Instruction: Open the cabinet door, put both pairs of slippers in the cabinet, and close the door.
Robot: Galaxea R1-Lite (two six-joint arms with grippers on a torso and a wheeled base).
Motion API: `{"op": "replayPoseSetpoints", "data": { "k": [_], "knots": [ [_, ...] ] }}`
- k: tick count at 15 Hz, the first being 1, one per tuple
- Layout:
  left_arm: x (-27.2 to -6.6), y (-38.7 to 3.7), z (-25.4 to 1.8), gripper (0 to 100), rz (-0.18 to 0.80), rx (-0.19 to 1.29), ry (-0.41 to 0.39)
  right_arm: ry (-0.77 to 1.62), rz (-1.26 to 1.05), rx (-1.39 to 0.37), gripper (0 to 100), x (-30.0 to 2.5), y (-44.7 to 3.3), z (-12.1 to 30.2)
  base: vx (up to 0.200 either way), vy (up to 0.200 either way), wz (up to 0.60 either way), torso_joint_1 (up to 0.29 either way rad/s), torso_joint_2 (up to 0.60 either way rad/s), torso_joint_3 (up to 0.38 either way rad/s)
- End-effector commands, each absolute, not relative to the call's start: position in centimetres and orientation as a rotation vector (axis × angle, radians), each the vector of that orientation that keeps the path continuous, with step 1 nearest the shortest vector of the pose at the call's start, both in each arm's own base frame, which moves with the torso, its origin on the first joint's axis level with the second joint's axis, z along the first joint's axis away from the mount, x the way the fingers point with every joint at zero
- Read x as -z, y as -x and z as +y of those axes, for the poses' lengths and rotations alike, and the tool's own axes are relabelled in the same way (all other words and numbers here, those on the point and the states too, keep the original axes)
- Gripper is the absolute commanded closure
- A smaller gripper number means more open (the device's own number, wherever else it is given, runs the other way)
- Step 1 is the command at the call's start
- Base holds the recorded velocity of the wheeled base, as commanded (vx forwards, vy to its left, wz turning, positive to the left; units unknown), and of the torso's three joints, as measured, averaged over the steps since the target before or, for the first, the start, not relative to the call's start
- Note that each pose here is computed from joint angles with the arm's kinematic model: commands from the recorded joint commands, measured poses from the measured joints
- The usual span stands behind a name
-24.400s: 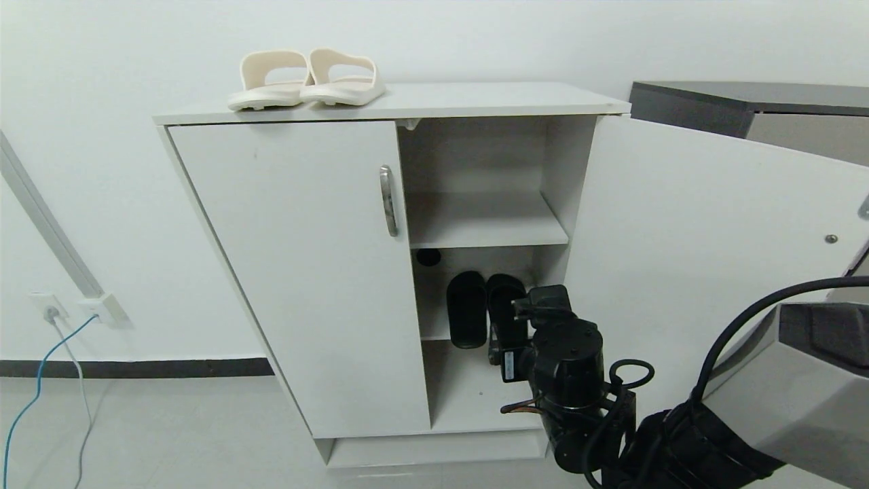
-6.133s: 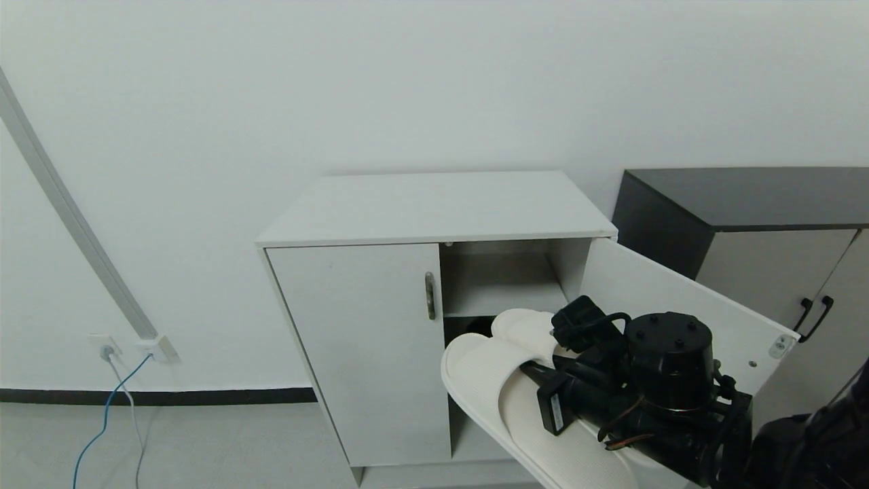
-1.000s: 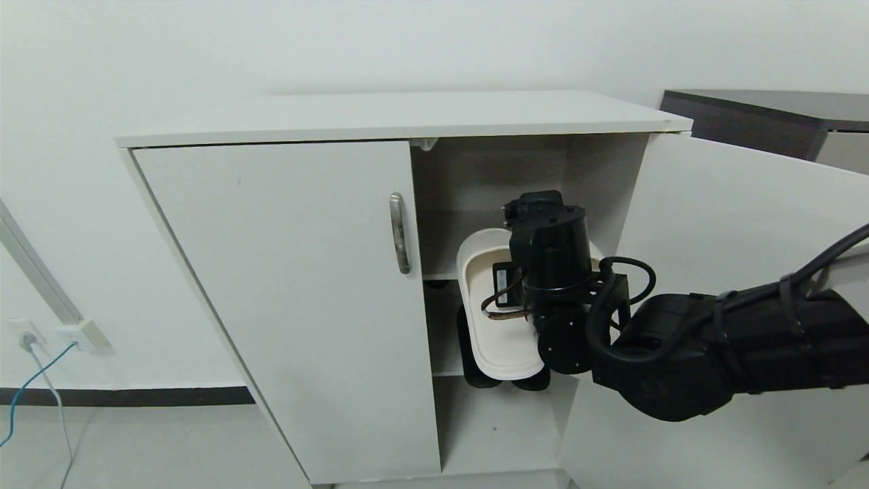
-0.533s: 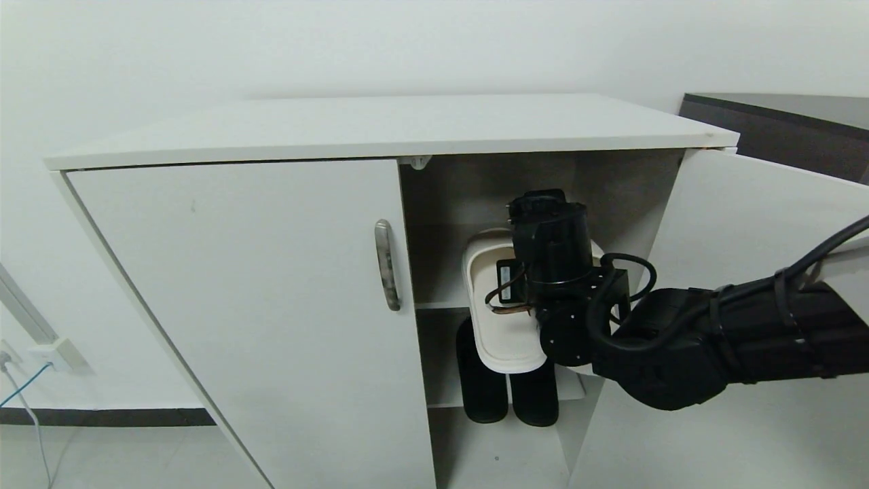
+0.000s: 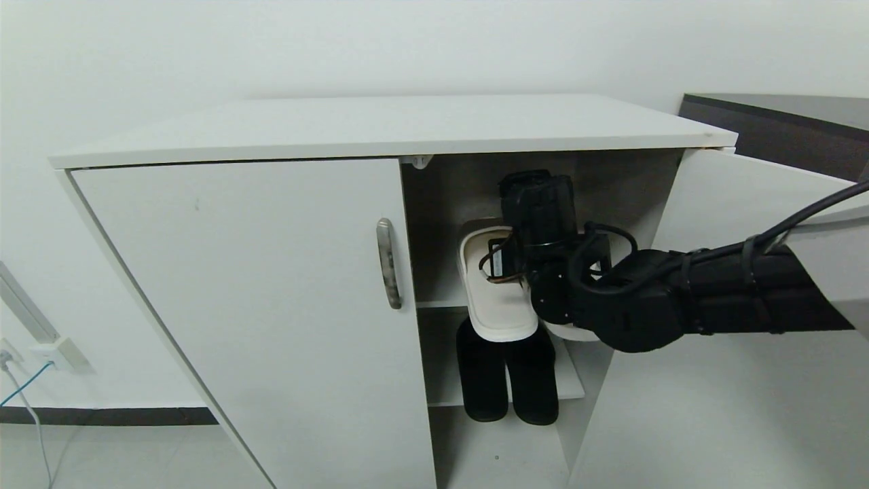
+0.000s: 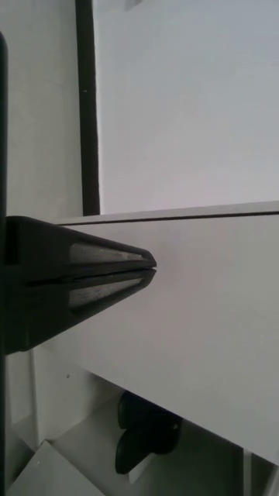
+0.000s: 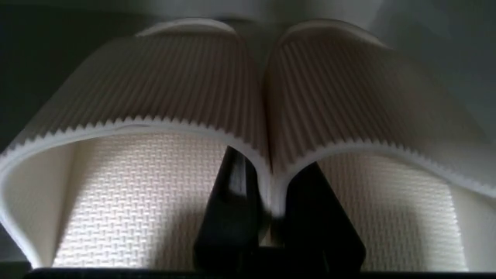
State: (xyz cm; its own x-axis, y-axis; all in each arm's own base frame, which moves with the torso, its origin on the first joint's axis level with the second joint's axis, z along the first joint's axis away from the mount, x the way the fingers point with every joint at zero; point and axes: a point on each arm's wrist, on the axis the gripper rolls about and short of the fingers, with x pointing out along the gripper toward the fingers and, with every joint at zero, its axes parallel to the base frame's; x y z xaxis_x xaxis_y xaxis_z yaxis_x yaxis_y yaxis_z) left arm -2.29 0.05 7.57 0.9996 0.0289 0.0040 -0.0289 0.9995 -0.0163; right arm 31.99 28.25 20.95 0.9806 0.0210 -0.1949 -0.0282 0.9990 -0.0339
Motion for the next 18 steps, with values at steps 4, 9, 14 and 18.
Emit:
{"op": "replayPoseSetpoints", "data": {
  "k": [4,9,14,18],
  "knots": [
    [-7.6,2.3,0.1,100,-0.003,-0.031,0.017,-0.003,0.262,-0.052,100,-21.2,-34.2,29.2,0.000,0.000,0.00,0.000,0.00,0.000],
    [-7.6,2.3,0.1,100,-0.003,-0.032,0.020,-0.046,0.268,-0.039,100,-21.6,-36.4,29.5,0.000,0.000,0.00,0.000,0.00,0.000],
    [-7.6,2.3,0.1,100,-0.005,-0.034,0.022,-0.023,0.264,-0.033,100,-20.7,-37.2,30.1,0.000,0.000,0.00,0.000,0.00,0.000],
    [-7.6,2.3,0.1,100,-0.005,-0.035,0.022,-0.009,0.257,-0.002,100,-20.5,-37.7,30.0,0.000,0.000,0.00,0.000,0.00,0.000]
  ]
}}
